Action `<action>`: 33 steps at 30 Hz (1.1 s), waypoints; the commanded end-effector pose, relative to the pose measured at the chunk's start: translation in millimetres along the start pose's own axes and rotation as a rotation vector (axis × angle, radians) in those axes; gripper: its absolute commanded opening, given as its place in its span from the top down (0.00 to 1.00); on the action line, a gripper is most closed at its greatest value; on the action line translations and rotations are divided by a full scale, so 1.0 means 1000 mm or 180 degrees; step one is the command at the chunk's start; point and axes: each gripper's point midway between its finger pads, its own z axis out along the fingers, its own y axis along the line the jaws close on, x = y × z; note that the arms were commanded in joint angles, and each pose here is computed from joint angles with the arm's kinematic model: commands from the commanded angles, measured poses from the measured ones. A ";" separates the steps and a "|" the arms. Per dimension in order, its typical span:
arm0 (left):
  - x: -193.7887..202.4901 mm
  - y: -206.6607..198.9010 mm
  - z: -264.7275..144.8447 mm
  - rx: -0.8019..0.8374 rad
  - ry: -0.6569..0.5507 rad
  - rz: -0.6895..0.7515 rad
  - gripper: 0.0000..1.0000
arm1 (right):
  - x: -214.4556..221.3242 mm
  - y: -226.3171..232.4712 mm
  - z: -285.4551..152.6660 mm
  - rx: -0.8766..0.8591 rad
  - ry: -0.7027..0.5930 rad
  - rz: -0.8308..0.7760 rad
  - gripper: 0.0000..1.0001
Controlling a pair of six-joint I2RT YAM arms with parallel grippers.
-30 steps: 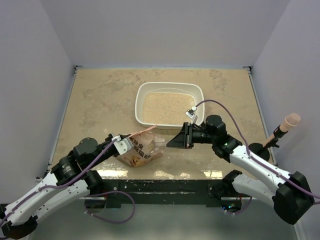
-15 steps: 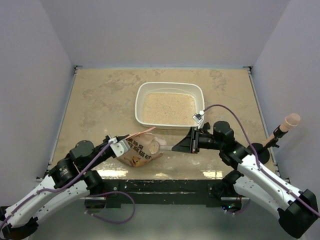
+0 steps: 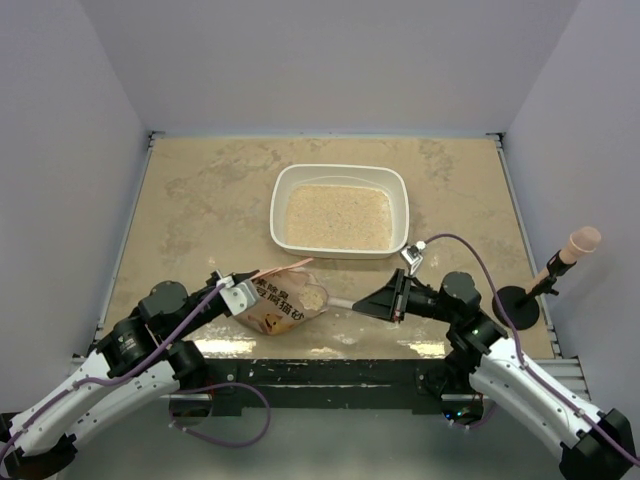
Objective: Fill the litter box with clean litter
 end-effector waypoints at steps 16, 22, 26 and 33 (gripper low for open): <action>-0.018 0.003 0.000 -0.0044 -0.0271 -0.0077 1.00 | 0.003 0.014 -0.024 -0.0243 -0.0337 0.0279 1.00; -0.018 0.005 -0.001 -0.0070 -0.0280 -0.0069 1.00 | 0.001 0.013 -0.027 -0.0060 -0.0378 0.0204 1.00; -0.019 0.005 -0.002 -0.0070 -0.0291 -0.0069 1.00 | 0.001 0.019 -0.033 -0.0092 -0.0452 0.0187 1.00; -0.019 0.004 -0.001 -0.0055 -0.0293 -0.0063 1.00 | 0.001 0.024 -0.045 -0.0134 -0.0611 0.0244 1.00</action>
